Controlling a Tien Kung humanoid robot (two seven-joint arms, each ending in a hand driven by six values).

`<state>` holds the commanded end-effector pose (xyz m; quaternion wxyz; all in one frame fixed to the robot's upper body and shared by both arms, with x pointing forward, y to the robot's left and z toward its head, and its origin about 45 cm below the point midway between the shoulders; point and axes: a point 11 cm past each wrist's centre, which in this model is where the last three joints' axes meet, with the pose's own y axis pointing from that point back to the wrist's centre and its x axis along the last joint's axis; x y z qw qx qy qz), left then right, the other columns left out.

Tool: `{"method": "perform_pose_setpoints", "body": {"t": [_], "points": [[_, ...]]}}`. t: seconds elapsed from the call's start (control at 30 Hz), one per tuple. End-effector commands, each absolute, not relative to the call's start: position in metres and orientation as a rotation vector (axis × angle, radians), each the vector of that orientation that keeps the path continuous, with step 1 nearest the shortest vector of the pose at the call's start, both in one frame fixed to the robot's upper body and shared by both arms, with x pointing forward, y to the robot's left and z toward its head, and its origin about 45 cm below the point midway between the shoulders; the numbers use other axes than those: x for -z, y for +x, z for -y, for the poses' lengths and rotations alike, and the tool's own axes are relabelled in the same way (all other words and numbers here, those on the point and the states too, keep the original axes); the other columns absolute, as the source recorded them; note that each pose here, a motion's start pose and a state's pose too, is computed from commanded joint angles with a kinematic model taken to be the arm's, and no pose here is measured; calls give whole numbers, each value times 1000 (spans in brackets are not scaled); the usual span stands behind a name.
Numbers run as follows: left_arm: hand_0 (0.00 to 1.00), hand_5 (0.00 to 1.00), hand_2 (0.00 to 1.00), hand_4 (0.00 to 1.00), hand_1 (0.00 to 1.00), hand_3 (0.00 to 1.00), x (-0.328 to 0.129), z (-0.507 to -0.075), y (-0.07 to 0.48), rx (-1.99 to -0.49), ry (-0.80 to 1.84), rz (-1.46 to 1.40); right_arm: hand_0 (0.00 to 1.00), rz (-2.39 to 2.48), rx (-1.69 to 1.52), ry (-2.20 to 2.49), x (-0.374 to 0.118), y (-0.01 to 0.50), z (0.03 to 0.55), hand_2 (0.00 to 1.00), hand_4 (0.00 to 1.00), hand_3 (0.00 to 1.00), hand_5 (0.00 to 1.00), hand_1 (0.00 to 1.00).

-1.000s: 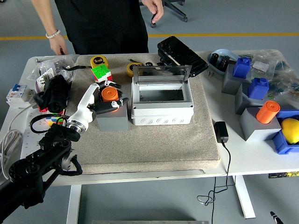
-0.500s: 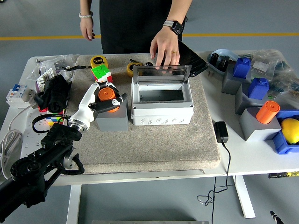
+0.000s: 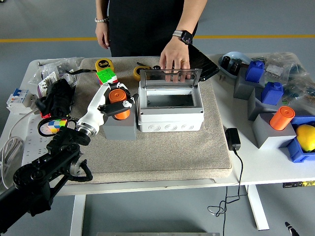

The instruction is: Fetch the battery,place it into the box,close the lid of the box

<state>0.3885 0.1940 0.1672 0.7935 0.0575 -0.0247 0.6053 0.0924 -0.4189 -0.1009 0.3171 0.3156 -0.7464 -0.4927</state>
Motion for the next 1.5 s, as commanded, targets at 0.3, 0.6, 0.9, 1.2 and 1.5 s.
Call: {"method": "perform_pose_setpoints", "body": {"t": [0.3, 0.6, 0.9, 1.2, 1.5], "points": [[223, 2, 147, 2, 160, 186, -212, -167, 391, -1167, 147, 234, 726, 1968, 1291, 829, 100, 93, 420, 653, 998, 599, 611, 665], [216, 2, 144, 2, 157, 187, -231, -119, 400, -991, 262, 400, 725, 1974, 1286, 825, 99, 93, 423, 653, 998, 599, 610, 665], [216, 2, 145, 18, 163, 172, -227, -88, 413, -920, 439, 535, 726, 1972, 1281, 822, 99, 92, 424, 653, 998, 599, 610, 665], [212, 2, 142, 37, 162, 179, -231, -63, 422, -868, 553, 661, 726, 1971, 1269, 822, 98, 94, 427, 653, 998, 599, 611, 665], [216, 2, 145, 83, 171, 209, -230, -50, 435, -835, 663, 739, 726, 1965, 1254, 827, 97, 95, 429, 653, 998, 599, 613, 665]]}}
